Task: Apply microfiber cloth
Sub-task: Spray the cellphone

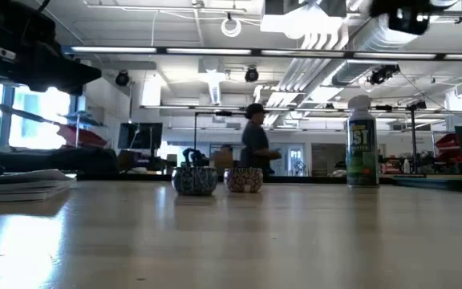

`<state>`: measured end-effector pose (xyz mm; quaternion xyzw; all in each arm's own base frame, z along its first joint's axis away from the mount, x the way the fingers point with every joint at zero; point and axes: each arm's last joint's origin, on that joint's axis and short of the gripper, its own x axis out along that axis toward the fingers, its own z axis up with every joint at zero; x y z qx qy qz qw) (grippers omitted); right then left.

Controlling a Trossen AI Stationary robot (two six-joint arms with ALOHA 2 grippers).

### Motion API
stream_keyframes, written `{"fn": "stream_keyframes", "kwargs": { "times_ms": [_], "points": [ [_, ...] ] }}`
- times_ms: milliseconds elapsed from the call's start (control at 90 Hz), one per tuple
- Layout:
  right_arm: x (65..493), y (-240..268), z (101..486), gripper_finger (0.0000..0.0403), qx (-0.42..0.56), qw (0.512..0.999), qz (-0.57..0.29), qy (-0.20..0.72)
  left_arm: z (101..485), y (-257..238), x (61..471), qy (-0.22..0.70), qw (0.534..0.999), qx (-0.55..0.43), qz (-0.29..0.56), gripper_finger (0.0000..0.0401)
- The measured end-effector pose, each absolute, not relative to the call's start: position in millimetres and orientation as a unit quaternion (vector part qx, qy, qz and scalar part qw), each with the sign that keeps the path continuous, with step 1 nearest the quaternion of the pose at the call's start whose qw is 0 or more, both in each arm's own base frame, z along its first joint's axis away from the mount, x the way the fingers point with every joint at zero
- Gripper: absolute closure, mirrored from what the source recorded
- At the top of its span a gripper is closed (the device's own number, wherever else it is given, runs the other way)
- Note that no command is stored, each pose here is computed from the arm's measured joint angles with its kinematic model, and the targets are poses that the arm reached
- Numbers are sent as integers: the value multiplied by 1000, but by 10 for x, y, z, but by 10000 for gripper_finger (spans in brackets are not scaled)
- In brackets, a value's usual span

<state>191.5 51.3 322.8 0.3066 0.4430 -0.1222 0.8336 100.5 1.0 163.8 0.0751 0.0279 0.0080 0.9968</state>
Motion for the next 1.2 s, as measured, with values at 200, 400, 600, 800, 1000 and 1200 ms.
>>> {"fn": "stream_keyframes", "kwargs": {
  "times_ms": [200, 400, 600, 800, 1000, 1200],
  "points": [
    [1980, 576, 2998, 348, 283, 756, -121, 577, 1638, 10, 1005, 28, 997, 75, 8, 401],
    [2049, 734, 2541, 273, 225, 688, -70, 686, 1638, 10, 1005, 28, 997, 75, 8, 401],
    [2005, 1043, 2164, 232, 198, 616, -2, 762, 1638, 10, 1005, 28, 997, 75, 8, 401],
    [2009, 1412, 2024, 226, 147, 641, 69, 750, 1638, 10, 1005, 28, 997, 75, 8, 401],
    [2075, 1650, 1876, 226, 129, 648, 141, 737, 1638, 10, 1005, 28, 997, 75, 8, 401],
    [2096, 1718, 1750, 226, 111, 622, 193, 751, 1638, 10, 1005, 28, 997, 75, 8, 401]
  ]
}}
